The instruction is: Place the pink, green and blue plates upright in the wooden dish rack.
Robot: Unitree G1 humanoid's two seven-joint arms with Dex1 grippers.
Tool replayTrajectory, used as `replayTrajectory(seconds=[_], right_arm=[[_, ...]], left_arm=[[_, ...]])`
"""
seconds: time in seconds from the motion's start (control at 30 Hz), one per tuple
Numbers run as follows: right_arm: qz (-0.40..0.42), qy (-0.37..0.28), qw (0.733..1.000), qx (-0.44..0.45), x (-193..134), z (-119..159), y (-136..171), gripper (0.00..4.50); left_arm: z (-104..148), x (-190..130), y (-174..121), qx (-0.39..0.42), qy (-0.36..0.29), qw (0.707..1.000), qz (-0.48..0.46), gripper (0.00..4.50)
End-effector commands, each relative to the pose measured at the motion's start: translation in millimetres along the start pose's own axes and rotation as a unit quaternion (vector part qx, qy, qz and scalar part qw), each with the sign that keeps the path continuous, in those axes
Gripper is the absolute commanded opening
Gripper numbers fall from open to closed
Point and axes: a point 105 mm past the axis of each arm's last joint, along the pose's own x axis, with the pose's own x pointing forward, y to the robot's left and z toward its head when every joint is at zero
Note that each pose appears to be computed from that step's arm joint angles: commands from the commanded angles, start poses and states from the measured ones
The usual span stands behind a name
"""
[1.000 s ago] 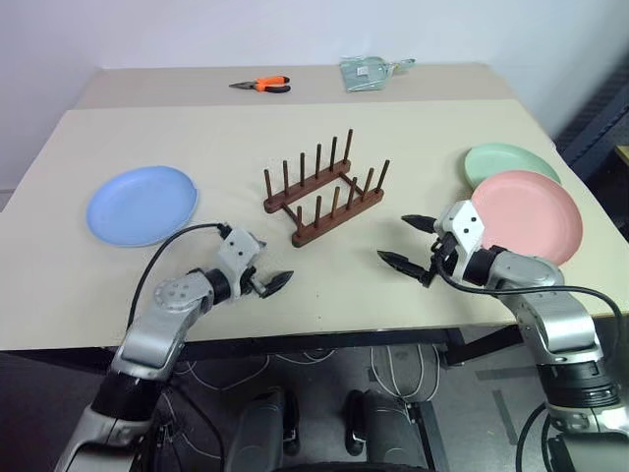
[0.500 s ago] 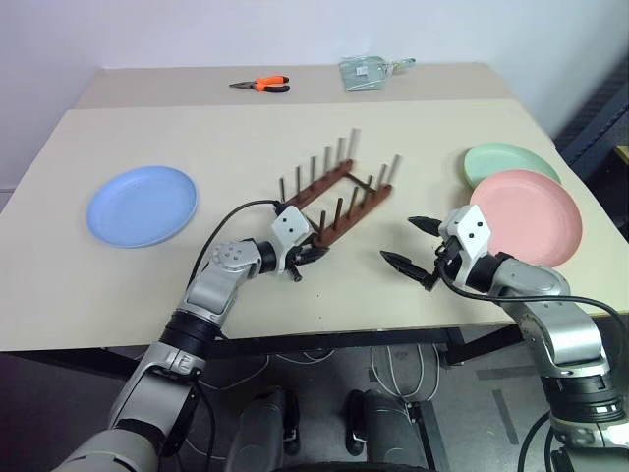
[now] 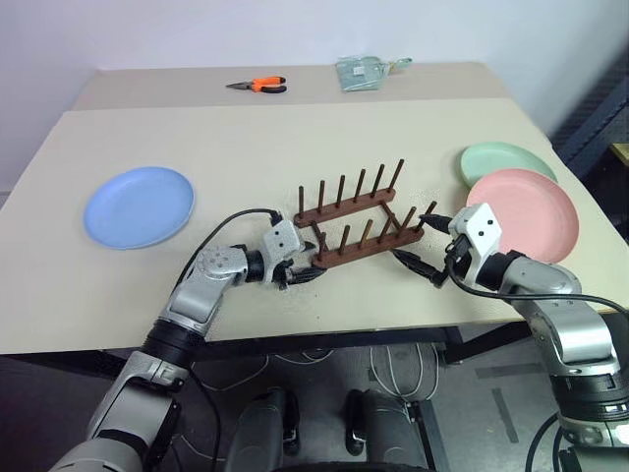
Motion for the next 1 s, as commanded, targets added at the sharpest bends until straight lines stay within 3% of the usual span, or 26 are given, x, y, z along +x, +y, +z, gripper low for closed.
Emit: replayTrajectory(seconds=[0.03,0.07,0.1,0.27,0.33,0.57,0.73,1.0], right_arm=[[-0.019,0.004,1.000,-0.017,-11.6,5.2,-14.5,4.50],[-0.019,0.019,1.000,-0.010,-14.5,0.0,-15.8,3.96],[-0.018,0.029,0.999,-0.005,-16.3,-3.5,-16.5,3.70],[0.023,0.084,0.996,-0.010,-14.7,-25.4,0.2,1.18],[0.013,0.099,0.995,-0.020,-4.9,-33.8,0.8,0.26],[-0.037,0.119,0.992,-0.017,27.3,-52.4,-9.1,0.12],[-0.082,0.116,0.989,-0.034,50.7,-52.6,-25.3,0.12],[-0.124,0.089,0.987,-0.056,73.7,-40.8,-44.9,0.12]], left_arm=[[-16.0,-31.6,12.9,-0.029,0.030,0.997,0.059,4.10],[-15.6,-37.6,8.4,-0.038,0.027,0.997,0.059,3.97],[-14.6,-41.0,4.7,-0.045,0.025,0.997,0.057,3.59],[3.3,-27.6,-51.3,-0.062,0.025,0.997,-0.027,1.15],[6.6,-14.9,-64.7,-0.038,0.035,0.998,-0.033,1.12],[-3.1,19.6,-46.1,-0.060,0.084,0.992,0.079,1.12],[-14.1,20.6,-3.4,-0.070,0.107,0.973,0.193,1.12],[-19.6,17.1,29.7,-0.057,0.113,0.962,0.243,1.12]])
